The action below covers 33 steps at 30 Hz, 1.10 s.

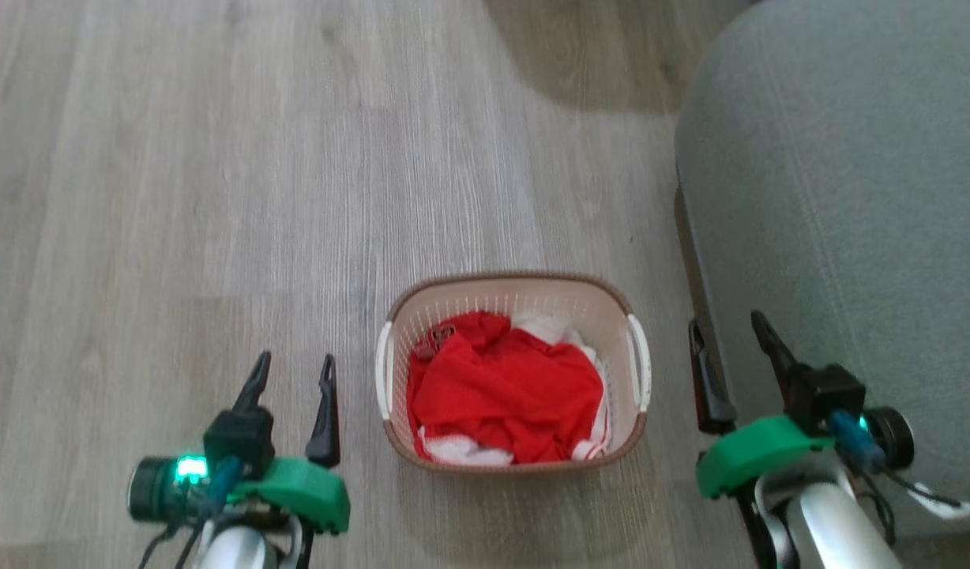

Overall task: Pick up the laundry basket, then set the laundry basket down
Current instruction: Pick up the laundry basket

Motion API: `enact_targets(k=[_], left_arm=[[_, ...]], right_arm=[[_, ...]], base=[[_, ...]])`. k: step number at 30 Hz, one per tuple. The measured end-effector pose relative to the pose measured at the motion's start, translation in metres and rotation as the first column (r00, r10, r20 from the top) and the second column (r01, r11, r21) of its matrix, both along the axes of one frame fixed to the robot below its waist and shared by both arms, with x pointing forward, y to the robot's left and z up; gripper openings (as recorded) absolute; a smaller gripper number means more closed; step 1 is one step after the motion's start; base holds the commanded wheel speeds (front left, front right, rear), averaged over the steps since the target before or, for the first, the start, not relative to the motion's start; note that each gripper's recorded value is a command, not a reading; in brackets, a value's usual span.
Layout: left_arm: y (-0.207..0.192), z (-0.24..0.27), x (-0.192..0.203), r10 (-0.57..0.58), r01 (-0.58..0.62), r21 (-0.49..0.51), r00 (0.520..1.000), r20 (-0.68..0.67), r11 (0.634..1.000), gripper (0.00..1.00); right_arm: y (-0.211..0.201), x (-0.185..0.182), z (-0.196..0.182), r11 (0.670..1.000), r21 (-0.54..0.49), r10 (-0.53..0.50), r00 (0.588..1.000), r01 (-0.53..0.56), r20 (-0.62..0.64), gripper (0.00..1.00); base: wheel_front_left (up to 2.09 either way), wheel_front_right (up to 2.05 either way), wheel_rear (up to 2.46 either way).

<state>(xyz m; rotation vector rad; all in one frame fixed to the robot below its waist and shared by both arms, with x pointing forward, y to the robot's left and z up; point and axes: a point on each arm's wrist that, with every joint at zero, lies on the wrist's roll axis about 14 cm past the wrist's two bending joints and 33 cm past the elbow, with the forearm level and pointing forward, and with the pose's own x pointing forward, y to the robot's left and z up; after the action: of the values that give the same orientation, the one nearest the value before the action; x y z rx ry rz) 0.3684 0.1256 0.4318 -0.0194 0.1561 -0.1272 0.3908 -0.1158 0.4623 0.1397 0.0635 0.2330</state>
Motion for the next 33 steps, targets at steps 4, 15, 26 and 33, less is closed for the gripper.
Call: enact_targets(k=[4, 15, 26, 33], left_arm=[[-0.008, -0.025, 0.021, -0.024, 0.023, -0.013, 0.997, -0.070, 1.000, 1.00], [-0.018, -0.101, 0.068, -0.025, 0.007, -0.070, 0.964, -0.264, 0.998, 1.00], [-0.021, -0.167, 0.094, -0.026, -0.003, -0.070, 0.915, -0.403, 0.998, 1.00], [-0.029, -0.219, 0.077, -0.064, 0.034, -0.066, 0.848, -0.526, 0.997, 1.00]], right_arm=[[0.000, 0.022, -0.026, 1.000, -0.010, 0.003, 0.998, -0.003, -0.068, 1.00], [-0.006, 0.071, -0.115, 0.998, -0.061, -0.006, 0.962, -0.011, -0.274, 1.00], [-0.003, 0.101, -0.188, 0.999, -0.048, -0.010, 0.912, -0.011, -0.410, 1.00], [0.003, 0.108, -0.228, 1.000, -0.029, -0.002, 0.882, -0.013, -0.471, 1.00]], base=[[0.00, 0.00, 0.00], [0.00, 0.00, 0.00], [0.00, 0.00, 0.00], [0.00, 0.00, 0.00]])
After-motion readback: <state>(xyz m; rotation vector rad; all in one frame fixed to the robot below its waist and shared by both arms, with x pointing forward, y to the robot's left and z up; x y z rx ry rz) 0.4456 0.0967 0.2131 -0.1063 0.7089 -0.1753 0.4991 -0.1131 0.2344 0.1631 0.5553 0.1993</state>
